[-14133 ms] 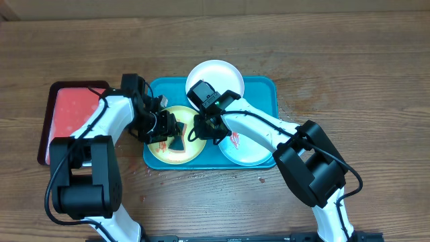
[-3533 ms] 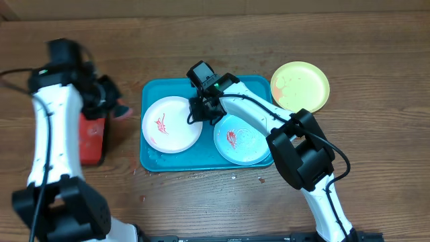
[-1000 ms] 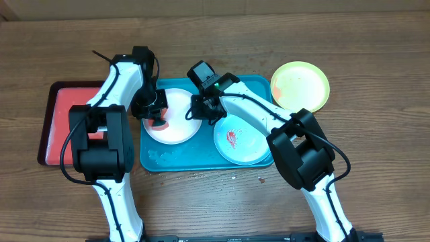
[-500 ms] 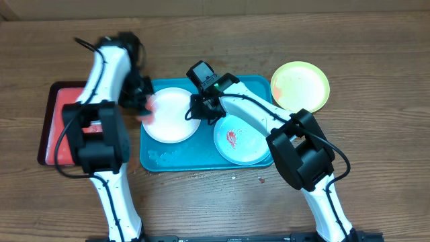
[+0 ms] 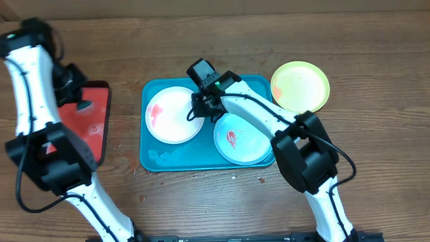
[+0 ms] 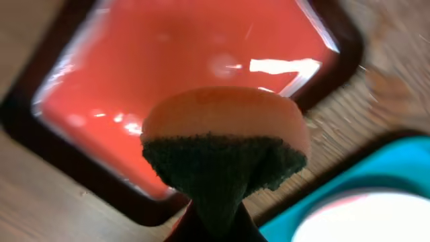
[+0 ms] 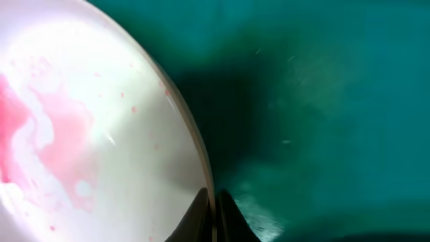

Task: Clean dirty plates on tray and stack at the side
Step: 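Lift the white plate with the right gripper and stack it on the yellow plate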

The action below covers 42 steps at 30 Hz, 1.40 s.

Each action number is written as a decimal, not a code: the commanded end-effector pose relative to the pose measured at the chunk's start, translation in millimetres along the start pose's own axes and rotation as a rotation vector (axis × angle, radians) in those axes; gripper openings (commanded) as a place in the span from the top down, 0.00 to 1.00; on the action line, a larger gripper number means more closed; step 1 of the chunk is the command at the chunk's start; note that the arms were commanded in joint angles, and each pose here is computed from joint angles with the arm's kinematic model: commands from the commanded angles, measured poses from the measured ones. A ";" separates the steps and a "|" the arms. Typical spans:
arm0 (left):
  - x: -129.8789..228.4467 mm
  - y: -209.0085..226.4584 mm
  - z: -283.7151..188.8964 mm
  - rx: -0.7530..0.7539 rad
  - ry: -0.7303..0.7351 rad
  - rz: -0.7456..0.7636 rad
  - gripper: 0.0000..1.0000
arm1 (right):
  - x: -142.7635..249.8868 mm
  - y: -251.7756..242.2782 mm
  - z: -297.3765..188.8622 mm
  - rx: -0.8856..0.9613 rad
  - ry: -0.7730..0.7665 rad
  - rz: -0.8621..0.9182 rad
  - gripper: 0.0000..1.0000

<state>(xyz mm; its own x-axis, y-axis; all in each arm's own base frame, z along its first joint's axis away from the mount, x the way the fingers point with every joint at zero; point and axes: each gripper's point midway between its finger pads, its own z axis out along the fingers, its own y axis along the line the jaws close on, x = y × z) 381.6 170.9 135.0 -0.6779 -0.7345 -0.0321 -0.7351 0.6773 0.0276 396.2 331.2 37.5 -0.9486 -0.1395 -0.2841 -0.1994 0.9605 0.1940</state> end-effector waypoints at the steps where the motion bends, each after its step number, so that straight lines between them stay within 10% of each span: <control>1: 0.8 22.8 2.7 0.013 0.035 -0.121 0.96 | -49.0 11.0 -87.0 0.115 -0.288 -0.114 0.96; 16: -5.6 37.9 58.9 0.050 0.056 -0.184 0.96 | -61.3 37.2 -234.2 0.906 -0.710 -0.607 0.96; 27: -3.5 35.6 65.2 0.063 0.064 -0.184 0.96 | -76.3 73.4 -269.0 1.045 -0.759 -0.818 0.96; 34: -2.6 33.6 65.0 0.074 0.071 -0.184 0.96 | -60.9 78.8 -195.6 0.753 -0.617 -0.951 0.96; 39: -1.3 30.9 64.7 0.089 0.078 -0.184 0.95 | -78.7 56.7 -234.3 0.964 -0.721 -0.757 0.96; 42: -1.1 31.0 64.7 0.089 0.080 -0.184 0.96 | -78.2 63.5 -212.7 0.780 -0.733 -0.703 0.96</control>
<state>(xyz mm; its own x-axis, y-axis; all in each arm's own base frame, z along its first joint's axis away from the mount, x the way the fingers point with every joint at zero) 360.4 199.6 66.5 -0.5398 -0.8405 0.0468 -0.8417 0.5382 -0.0436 403.3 352.3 267.8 -0.2783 -0.8326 -0.4789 -0.1641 0.5325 -0.8304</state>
